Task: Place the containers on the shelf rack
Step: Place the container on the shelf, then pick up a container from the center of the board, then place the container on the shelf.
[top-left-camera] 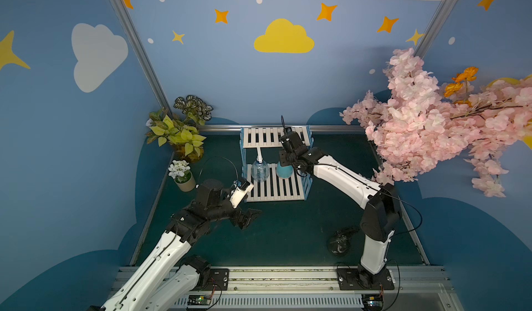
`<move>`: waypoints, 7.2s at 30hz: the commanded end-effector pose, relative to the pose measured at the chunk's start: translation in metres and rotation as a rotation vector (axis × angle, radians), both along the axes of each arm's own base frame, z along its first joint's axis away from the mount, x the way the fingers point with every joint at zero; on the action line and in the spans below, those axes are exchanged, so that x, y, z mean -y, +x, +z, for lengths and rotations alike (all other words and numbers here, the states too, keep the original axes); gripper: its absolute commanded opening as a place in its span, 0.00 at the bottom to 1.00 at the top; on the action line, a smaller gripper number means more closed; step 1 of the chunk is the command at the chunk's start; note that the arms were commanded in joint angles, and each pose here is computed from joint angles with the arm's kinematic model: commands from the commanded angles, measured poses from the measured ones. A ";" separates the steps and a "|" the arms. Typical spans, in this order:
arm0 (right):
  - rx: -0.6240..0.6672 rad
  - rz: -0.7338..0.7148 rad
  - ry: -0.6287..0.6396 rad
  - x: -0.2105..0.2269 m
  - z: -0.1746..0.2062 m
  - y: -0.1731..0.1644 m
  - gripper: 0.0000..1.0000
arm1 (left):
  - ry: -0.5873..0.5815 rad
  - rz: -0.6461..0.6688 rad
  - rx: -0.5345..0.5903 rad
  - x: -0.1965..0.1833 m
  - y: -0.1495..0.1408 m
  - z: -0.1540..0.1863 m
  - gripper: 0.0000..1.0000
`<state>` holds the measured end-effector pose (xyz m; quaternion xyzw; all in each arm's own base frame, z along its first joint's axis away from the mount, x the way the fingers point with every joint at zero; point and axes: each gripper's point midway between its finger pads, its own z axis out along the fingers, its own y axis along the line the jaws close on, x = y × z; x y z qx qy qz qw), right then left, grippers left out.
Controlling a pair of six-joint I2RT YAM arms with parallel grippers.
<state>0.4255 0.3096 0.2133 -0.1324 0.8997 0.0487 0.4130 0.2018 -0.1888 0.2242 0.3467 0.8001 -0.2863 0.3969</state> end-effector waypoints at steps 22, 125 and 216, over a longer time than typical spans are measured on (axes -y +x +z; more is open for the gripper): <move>-0.009 0.040 0.021 -0.003 0.014 -0.007 0.67 | 0.008 -0.004 0.016 -0.002 -0.001 -0.001 0.93; 0.254 0.361 0.452 0.157 0.096 -0.217 0.98 | -0.218 -0.528 0.149 0.177 -0.057 0.051 0.03; 0.511 0.451 0.224 0.016 0.091 -0.123 0.00 | -0.174 0.023 0.083 -0.005 -0.007 0.026 1.00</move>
